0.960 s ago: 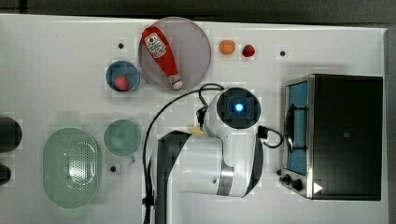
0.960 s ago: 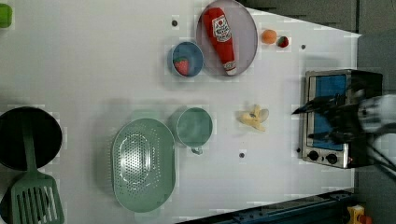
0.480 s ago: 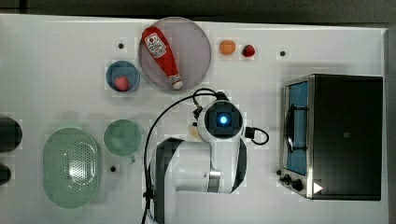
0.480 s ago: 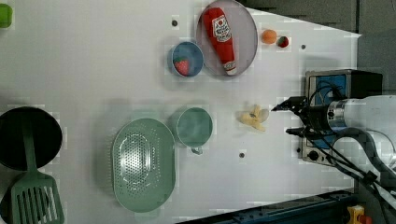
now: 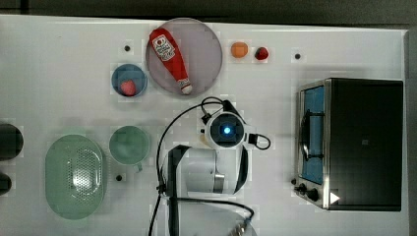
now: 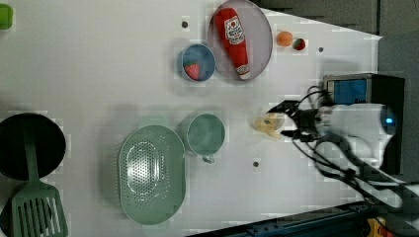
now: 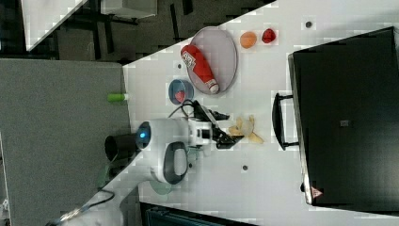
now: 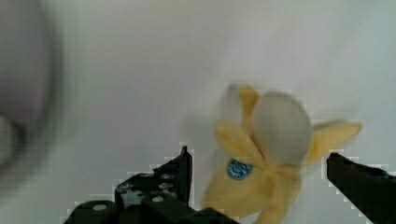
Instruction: Pick Banana and place it in mug.
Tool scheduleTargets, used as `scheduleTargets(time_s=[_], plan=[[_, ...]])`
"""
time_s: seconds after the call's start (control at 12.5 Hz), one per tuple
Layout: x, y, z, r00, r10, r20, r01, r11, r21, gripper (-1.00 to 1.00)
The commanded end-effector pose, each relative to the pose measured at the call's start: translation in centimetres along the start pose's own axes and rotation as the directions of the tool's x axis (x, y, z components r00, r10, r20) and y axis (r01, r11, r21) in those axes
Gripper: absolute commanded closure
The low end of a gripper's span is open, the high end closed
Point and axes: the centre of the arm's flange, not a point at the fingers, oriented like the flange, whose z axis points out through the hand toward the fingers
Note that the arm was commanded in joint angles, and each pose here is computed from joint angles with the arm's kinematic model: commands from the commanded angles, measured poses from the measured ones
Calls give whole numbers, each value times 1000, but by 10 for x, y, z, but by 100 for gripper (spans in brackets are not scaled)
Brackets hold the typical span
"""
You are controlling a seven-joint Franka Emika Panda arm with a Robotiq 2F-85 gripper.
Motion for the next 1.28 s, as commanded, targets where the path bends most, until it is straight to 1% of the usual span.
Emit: scheduleTargets(time_s=[0.08, 0.16, 0.24, 0.32, 0.48, 0.64, 0.8, 0.96, 1.04, 1.2, 1.28], plan=[[-10, 8, 22, 999, -43, -9, 43, 999, 2, -100], [-12, 9, 28, 999, -45, -6, 45, 999, -2, -100], [-11, 8, 29, 999, -44, -16, 44, 999, 9, -65], [-10, 8, 28, 999, -44, -20, 44, 999, 14, -45], [-9, 4, 23, 999, -45, -31, 46, 999, 26, 3], [-8, 7, 23, 999, -41, -31, 42, 999, 26, 46], [-1, 7, 8, 999, -29, -45, 30, 999, 42, 46], [8, 8, -29, 998, -11, -61, 15, 998, 62, 46], [12, 8, -55, 998, -5, -61, 9, 998, 65, 46], [17, 15, -115, 999, 10, -37, -9, 999, 50, 46], [18, 16, -151, 999, 13, -34, -12, 999, 53, 46]])
